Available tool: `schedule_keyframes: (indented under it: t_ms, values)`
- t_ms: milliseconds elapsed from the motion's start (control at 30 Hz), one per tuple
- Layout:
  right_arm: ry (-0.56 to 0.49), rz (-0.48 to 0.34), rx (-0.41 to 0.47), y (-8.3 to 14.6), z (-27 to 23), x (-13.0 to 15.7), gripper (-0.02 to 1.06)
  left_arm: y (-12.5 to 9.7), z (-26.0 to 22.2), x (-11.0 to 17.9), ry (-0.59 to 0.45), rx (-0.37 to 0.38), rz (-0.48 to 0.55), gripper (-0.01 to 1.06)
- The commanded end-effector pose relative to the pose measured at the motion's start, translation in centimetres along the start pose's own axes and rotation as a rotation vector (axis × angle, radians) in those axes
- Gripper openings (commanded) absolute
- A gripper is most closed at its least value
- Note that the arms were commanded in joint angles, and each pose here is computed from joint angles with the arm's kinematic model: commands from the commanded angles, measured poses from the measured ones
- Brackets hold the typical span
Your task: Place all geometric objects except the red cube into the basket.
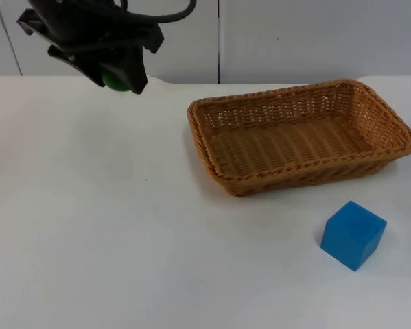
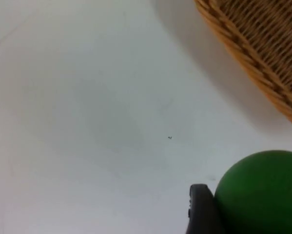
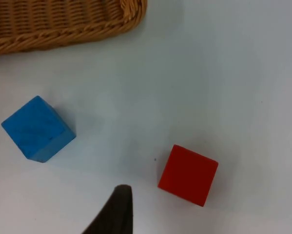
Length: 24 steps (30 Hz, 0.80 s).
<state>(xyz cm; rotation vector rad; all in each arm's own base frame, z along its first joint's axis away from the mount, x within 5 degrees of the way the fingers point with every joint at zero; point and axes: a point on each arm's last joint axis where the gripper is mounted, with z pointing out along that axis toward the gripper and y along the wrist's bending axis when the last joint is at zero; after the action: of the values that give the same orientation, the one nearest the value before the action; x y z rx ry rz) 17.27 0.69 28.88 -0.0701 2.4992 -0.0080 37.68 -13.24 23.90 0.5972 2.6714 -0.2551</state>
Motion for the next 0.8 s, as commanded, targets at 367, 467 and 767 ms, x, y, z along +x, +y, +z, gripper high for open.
schedule_keyframes:
  t_ms: [367, 467, 767]
  values:
    - [-0.016, 0.009, 0.0, -0.1, -0.1, -0.2, 1.05, -6.5, 3.4, -4.0, -0.129, 0.076, 0.146, 0.0]
    - [-0.016, 0.009, 0.0, -0.1, -0.1, -0.2, 1.05, -8.0, 5.2, -5.1, -0.13, 0.092, 0.177, 0.0]
    - [-0.014, 0.01, -0.001, -0.1, -0.1, -0.2, 1.05, -10.8, 12.6, -6.3, -0.093, 0.111, 0.252, 0.0]
